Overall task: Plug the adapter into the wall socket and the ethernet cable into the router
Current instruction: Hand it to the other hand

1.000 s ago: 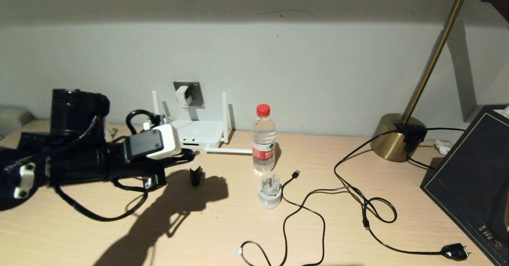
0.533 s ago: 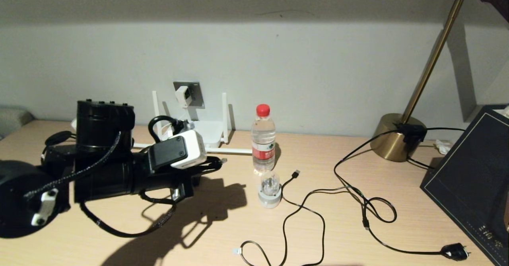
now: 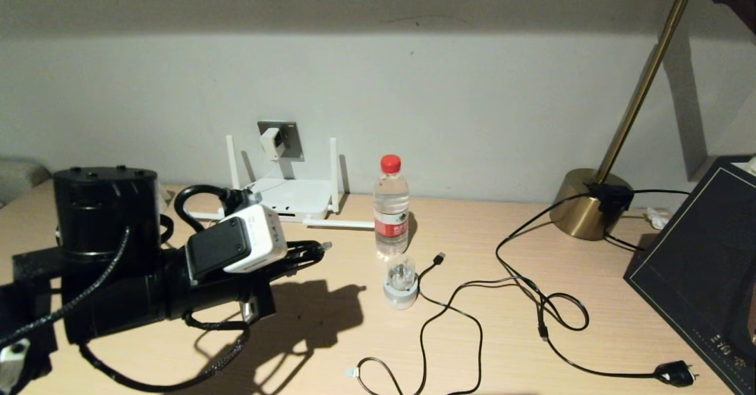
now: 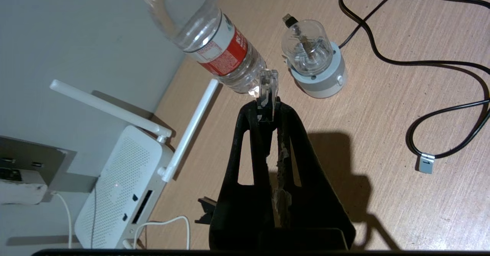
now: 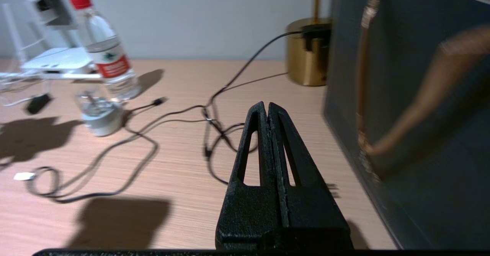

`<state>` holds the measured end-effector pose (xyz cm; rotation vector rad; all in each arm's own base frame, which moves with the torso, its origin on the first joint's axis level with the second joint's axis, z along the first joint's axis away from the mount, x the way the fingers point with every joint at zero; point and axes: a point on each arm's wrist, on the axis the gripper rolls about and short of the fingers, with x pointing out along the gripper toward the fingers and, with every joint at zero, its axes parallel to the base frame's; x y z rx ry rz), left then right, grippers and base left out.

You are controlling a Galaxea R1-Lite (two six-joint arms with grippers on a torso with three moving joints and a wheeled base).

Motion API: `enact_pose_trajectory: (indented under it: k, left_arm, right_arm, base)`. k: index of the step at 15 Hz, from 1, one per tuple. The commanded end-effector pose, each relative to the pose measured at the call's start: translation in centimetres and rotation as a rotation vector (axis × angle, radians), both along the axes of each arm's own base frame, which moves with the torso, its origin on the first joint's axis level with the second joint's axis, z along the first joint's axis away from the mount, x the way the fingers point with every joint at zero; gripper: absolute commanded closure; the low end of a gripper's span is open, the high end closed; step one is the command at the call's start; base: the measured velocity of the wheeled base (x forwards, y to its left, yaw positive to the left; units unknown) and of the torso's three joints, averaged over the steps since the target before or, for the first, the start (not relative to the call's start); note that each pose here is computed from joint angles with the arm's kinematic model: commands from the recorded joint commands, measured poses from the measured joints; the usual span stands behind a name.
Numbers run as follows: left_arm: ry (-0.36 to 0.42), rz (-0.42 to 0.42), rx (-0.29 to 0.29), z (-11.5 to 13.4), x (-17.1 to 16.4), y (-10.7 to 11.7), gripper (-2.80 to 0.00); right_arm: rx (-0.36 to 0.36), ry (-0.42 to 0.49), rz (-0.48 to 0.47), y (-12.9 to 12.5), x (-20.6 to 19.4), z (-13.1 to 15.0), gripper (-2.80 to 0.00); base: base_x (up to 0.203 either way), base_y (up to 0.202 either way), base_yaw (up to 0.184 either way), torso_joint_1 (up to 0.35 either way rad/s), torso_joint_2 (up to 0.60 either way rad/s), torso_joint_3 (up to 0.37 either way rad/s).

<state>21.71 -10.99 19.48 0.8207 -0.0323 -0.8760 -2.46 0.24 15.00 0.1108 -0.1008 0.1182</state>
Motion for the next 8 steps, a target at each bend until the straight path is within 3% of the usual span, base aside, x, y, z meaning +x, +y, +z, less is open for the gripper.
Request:
enact_pose_trajectory:
  k: [1,4,8]
  left_arm:
    - [-0.027,-0.007,-0.008,0.6,0.1,-0.1,0.00]
    - [-0.063,-0.018,-0.021,1.7,0.6,-0.9,0.00]
    - [-0.103,-0.037,-0.027,2.7,1.1,-2.1,0.00]
  right_arm:
    - [0.017,0.218,0.101,0.2,4.7,3.2,0.00]
    - [0.049,0.308,0.421,1.1,9.9,7.5,0.00]
    - [0.122,0.399,0.688,3.6,14.9,10.7,0.00]
  base:
    - [0.000,0.000,0.000,0.000,0.00,0.000]
    - [0.000,0.000,0.000,0.000,0.00,0.000]
    - [0.000,0.000,0.000,0.000,0.00,0.000]
